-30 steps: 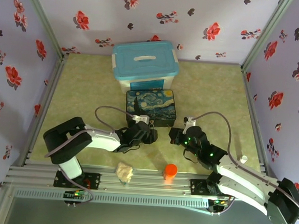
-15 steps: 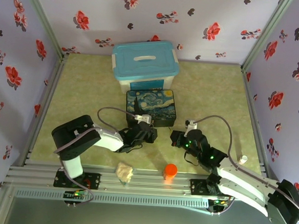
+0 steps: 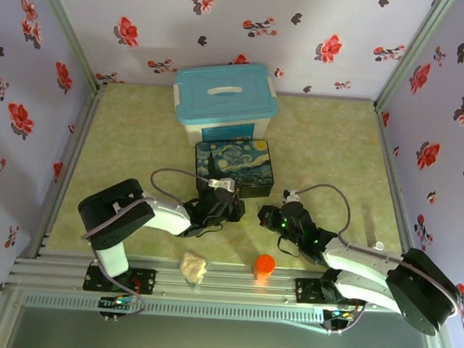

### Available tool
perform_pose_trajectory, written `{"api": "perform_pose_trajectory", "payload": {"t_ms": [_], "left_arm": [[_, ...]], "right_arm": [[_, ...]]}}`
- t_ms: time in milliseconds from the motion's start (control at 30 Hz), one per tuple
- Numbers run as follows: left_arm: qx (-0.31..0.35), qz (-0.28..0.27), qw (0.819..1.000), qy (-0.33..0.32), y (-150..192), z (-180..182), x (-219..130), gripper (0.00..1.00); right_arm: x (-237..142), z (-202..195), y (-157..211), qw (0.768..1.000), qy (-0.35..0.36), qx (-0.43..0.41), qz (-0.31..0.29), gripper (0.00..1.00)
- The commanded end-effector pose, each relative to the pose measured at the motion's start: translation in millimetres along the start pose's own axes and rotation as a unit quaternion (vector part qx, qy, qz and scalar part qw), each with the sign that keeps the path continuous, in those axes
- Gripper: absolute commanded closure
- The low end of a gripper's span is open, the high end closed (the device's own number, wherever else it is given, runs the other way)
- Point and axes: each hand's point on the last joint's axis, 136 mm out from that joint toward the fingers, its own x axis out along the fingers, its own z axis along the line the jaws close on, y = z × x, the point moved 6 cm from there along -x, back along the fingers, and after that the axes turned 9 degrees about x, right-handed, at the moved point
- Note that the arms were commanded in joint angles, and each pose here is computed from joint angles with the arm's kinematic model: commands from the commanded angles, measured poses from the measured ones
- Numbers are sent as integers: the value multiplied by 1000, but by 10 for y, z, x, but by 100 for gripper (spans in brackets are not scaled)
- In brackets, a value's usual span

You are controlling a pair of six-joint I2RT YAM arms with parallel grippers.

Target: Unlock the padlock with the key

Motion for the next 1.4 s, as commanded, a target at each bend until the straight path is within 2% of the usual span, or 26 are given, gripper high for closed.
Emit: {"api": "perform_pose_trajectory", "payload": {"t_ms": [0,300,533,633,1033,1167,1367], "left_arm": [[-73,-41,995,59,-228,-149,-131,93],[-147,-61,982,105,-390,-237,-130,100],[-190,-76,970,130,-476,-307,-164,100],[-185,-76,972,124,-501,-321,-194,100],[-129,-67,987,72,-548,-311,-262,97],[-104,-70,990,69,-616,-361,-300,96],[-114,-84,987,80,-689,-364,-320,97]], "right_arm": [[18,192,-21,999,-33,26,8,100],[73,82,-55,995,-50,75,51,100],[107,100,-45,984,-99,104,101,100],[131,109,-17,982,-99,104,119,100],[169,122,-28,984,-92,92,118,100],[167,197,-23,979,-120,108,123,100],[186,247,-12,974,-140,121,129,100]]}}
